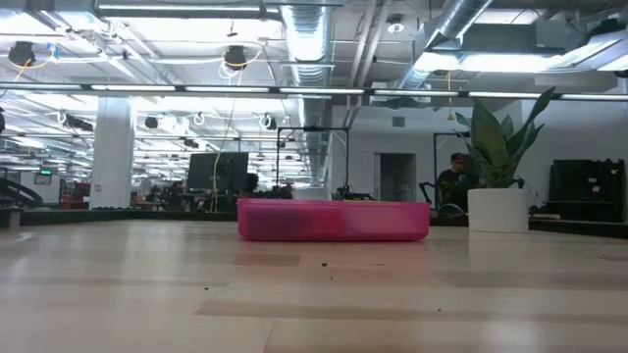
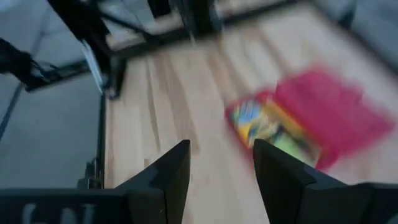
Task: Pack school essentials
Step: Close the supply box
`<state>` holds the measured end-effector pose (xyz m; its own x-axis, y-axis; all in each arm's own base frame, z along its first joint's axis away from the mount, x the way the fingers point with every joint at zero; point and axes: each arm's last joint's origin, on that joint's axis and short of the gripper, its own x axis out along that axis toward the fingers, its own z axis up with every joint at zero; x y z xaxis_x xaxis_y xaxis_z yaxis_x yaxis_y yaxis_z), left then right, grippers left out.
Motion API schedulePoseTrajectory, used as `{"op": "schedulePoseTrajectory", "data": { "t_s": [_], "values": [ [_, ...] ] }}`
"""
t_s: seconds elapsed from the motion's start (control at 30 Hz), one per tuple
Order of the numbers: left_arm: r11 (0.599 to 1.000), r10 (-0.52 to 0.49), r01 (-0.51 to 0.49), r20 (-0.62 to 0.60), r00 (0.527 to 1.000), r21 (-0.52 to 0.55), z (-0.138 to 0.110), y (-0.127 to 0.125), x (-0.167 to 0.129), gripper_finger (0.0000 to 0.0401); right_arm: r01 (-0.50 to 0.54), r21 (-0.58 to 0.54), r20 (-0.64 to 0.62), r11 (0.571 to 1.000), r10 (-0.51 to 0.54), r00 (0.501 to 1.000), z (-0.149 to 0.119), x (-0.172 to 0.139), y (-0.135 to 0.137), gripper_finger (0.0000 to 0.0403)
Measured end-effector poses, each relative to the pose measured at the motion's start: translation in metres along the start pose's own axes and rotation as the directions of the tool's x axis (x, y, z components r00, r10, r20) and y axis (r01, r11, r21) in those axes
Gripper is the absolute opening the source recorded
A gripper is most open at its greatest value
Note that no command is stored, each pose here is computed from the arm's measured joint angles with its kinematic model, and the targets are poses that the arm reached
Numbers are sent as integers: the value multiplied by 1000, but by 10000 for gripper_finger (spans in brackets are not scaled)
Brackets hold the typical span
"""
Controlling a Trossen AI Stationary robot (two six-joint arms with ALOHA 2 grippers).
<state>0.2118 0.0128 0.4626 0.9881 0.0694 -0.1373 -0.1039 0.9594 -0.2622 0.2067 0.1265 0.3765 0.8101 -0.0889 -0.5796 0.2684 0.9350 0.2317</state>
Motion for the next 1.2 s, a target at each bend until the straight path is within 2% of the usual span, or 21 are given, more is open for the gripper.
{"op": "schedulePoseTrajectory", "data": {
  "t_s": [0.07,0.13,0.17,0.2,0.3,0.4,0.5,0.6,0.7,0.87,0.93,1.03,1.13,1.2],
  "values": [
    [999,-25,27,94,995,-27,14,-3,-33,210,-25,-39,65,999,27,998,19,-20,-14,182],
    [999,-30,36,131,991,-38,17,-4,-63,210,-23,-88,124,996,34,992,31,-39,-30,182],
    [999,-28,33,161,987,-31,19,-4,-79,210,-25,-77,150,997,36,988,35,-48,-38,182],
    [1000,-10,13,163,987,-23,17,-3,-96,210,-40,-63,166,997,50,985,38,-56,-45,182],
    [997,77,-77,109,991,-11,1,4,-130,210,-31,-153,191,988,60,980,34,-73,-62,182],
    [987,136,-126,104,985,-102,-20,12,-150,210,-11,-109,250,994,38,968,25,-88,-82,182],
    [965,171,-134,151,974,-224,-37,18,-159,210,-46,9,315,999,40,948,14,-103,-102,182],
    [917,235,-155,185,954,-366,-55,25,-151,210,-118,101,373,988,72,925,6,-104,-109,182],
    [889,264,-164,187,946,-427,-74,31,-129,210,-163,138,397,977,96,913,-1,-99,-111,182],
    [841,347,-206,207,915,-500,-102,41,-87,210,-110,108,421,988,55,905,-1,-98,-114,182],
    [803,407,-238,209,889,-547,-113,46,-70,210,-80,84,416,993,38,909,0,-94,-113,182],
    [735,475,-236,235,848,-635,-123,50,-47,210,-32,43,387,999,13,922,-1,-88,-111,182],
    [672,548,-296,187,815,-678,-136,56,-26,210,36,18,333,999,-40,942,-3,-77,-111,182],
    [594,585,-311,132,800,-742,-148,59,-11,210,92,3,291,996,-89,952,-4,-68,-111,182]
  ]
}}
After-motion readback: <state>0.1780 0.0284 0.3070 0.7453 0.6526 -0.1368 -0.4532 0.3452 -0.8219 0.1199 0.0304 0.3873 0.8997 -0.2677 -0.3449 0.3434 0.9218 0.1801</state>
